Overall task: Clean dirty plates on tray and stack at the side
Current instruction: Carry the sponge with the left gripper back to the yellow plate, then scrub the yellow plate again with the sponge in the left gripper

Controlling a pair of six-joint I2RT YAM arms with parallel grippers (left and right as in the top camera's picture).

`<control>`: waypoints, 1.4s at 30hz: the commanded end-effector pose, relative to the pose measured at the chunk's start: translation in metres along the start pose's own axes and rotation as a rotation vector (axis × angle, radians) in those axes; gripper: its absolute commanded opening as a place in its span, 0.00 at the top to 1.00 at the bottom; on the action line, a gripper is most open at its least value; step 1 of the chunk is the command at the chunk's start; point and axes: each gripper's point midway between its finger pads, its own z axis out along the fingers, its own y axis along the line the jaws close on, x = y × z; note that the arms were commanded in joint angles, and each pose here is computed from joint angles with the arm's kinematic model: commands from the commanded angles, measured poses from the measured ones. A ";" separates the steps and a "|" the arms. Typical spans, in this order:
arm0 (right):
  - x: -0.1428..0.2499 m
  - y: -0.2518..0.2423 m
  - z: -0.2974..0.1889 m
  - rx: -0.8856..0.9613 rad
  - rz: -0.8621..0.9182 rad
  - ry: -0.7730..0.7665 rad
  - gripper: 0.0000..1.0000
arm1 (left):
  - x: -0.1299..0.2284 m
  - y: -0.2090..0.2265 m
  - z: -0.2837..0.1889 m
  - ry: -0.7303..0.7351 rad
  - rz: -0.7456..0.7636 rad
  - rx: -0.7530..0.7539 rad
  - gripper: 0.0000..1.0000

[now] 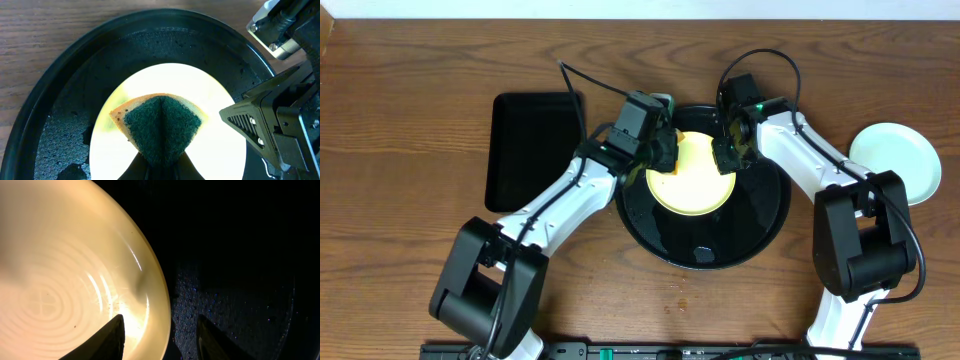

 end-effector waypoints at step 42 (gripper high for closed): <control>0.004 0.007 0.012 -0.023 -0.011 -0.008 0.57 | 0.032 0.001 0.062 0.023 0.018 -0.072 0.92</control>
